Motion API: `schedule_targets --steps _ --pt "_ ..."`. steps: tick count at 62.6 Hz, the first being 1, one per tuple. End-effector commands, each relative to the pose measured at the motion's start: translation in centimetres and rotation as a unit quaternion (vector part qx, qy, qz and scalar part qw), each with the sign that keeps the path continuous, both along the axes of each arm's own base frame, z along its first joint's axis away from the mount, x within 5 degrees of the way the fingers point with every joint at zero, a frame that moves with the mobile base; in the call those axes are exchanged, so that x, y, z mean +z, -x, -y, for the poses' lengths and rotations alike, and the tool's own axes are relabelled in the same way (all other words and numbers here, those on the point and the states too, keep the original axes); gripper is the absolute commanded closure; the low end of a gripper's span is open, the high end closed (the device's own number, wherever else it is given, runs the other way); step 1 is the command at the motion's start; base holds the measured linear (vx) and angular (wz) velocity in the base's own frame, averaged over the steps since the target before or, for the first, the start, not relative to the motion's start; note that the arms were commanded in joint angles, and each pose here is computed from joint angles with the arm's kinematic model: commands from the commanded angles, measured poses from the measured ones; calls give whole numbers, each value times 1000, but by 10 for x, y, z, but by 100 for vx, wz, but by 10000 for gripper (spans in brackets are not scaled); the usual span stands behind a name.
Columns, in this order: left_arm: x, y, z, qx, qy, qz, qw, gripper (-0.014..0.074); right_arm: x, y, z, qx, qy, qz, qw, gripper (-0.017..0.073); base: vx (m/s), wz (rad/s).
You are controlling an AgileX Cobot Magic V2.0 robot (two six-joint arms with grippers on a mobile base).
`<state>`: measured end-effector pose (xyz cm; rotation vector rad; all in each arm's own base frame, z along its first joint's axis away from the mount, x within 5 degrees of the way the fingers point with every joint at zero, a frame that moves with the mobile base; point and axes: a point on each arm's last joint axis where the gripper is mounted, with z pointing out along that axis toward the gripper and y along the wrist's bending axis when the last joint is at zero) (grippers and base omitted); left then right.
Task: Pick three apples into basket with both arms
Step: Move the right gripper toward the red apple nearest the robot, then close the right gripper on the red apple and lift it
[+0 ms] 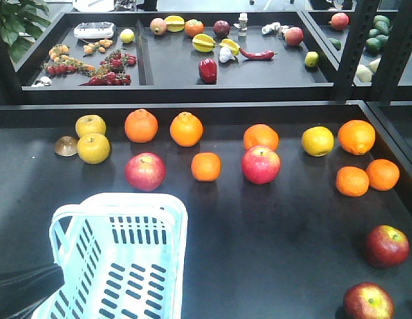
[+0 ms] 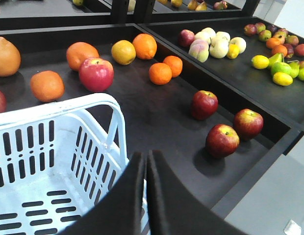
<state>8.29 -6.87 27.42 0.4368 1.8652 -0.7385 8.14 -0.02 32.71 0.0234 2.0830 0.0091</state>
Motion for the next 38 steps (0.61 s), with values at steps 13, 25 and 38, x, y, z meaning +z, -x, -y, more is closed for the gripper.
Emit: schedule_targets --steps 13,25,38 --pt "10 -3 -1 18 21 15 1000 600 -4 -66 0 25 53 -98 993 22 0 0" --pt "10 -3 -1 18 21 14 1000 599 -24 -92 2 20 64 -160 985 -167 0 0" --pt "10 -3 -1 18 21 15 1000 599 -53 -118 8 -16 63 -317 946 -120 0 0"
